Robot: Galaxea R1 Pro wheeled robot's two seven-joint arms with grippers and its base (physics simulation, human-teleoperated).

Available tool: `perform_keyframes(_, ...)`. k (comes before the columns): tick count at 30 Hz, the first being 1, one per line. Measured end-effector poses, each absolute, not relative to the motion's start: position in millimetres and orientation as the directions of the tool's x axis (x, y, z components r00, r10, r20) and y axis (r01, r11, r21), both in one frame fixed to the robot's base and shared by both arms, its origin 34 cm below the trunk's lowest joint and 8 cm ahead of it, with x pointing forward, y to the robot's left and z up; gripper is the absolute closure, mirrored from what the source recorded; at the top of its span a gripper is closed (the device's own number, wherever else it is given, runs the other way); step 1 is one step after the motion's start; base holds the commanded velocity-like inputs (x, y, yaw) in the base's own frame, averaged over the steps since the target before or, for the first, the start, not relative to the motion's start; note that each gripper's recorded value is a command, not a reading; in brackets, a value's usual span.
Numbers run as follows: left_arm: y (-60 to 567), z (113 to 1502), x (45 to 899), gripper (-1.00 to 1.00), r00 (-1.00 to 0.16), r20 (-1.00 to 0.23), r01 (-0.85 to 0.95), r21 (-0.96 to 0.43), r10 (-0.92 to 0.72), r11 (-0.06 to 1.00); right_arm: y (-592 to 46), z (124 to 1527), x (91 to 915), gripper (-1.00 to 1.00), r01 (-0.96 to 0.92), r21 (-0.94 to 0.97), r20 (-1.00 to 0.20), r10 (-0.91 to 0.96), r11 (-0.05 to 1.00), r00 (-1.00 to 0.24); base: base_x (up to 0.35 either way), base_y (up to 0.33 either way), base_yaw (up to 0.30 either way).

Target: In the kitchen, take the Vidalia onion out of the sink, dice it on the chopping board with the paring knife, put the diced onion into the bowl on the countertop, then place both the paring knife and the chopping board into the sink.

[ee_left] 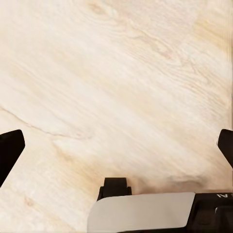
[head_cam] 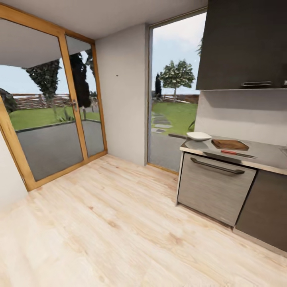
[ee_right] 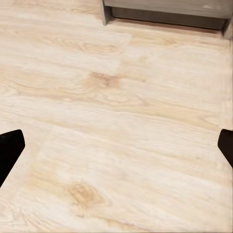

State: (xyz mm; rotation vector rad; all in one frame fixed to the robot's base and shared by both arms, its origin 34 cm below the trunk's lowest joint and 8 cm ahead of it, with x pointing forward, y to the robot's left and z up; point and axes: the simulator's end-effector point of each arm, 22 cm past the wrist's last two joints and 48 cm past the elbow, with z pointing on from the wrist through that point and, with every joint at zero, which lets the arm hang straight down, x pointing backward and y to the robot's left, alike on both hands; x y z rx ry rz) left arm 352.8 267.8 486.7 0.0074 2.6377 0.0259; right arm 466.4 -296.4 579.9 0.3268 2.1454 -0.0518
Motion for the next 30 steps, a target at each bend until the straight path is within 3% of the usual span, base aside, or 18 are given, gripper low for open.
perform_keyframes(22, 267.9, 486.0, 351.4, -1.0, -0.877, -0.48, 0.002, 0.02, 0.011, 1.0, -294.7, 580.2, 466.9, -1.0, 0.251, 0.089, -0.822, 0.213, 0.964, -0.529, 0.0, 0.0, -0.29)
perform_keyframes(30, 267.9, 486.2, 351.8, -1.0, -0.877, -0.481, 0.001, 0.02, 0.011, 1.0, -294.0, 579.8, 466.6, -1.0, 0.25, 0.09, -0.821, 0.214, 0.964, -0.53, 0.0, 0.0, -0.162)
